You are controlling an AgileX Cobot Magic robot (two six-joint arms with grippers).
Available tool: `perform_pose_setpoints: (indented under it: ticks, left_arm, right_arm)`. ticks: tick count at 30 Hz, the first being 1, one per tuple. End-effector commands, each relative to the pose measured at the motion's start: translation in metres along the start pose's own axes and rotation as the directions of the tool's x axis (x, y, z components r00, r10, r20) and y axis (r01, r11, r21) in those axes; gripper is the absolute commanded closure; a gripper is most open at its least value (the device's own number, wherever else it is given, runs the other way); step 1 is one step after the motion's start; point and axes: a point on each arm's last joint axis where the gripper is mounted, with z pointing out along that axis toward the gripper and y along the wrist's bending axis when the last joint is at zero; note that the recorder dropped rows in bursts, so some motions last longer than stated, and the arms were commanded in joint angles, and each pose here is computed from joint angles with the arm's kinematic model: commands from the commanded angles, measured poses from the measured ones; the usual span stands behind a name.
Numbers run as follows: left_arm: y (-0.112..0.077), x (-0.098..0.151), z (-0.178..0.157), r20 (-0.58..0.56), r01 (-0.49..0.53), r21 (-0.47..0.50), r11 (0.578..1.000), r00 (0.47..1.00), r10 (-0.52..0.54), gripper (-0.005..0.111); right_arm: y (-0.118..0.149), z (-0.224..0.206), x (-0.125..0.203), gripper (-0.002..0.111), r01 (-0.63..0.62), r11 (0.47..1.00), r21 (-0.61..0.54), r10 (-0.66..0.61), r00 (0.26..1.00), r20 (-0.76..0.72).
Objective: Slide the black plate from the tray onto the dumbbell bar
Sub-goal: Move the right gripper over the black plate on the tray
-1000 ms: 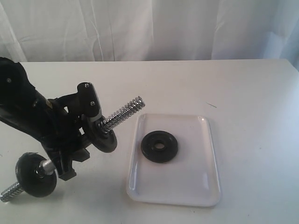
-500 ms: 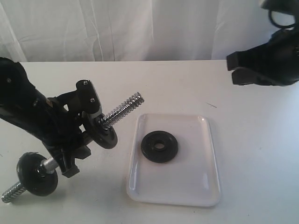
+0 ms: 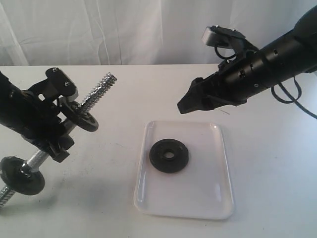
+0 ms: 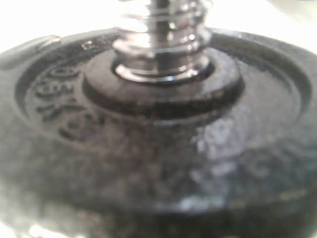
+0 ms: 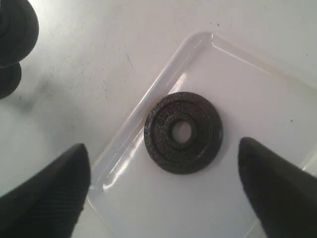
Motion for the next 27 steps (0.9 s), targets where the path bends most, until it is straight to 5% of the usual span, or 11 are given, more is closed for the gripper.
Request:
perform_pose_setpoints:
  ticks: [1,21,25,27]
  left_arm:
    - [0.008,-0.012,-0.021,0.103,0.02,-0.067,0.998,0.995,-0.013,0.107]
    - [0.007,-0.011,-0.021,0.099,0.02,-0.063,0.998,0.995,-0.013,0.107]
    - [0.007,-0.011,-0.021,0.099,0.02,-0.063,0.998,0.995,-0.013,0.107]
    - [0.007,-0.011,-0.021,0.099,0.02,-0.063,0.998,0.995,-0.013,0.107]
  right_arm:
    - [0.008,0.013,-0.008,0.016,0.064,0.998,-0.015,-0.064,0.998,0.016]
    - [0.024,0.018,-0.006,0.019,-0.005,0.996,-0.086,0.001,0.999,-0.041]
    - [0.023,0.018,-0.007,0.003,-0.091,0.993,-0.072,0.089,0.995,-0.037]
    - [0.023,0.018,-0.006,0.003,-0.041,0.996,-0.081,0.038,0.998,-0.044]
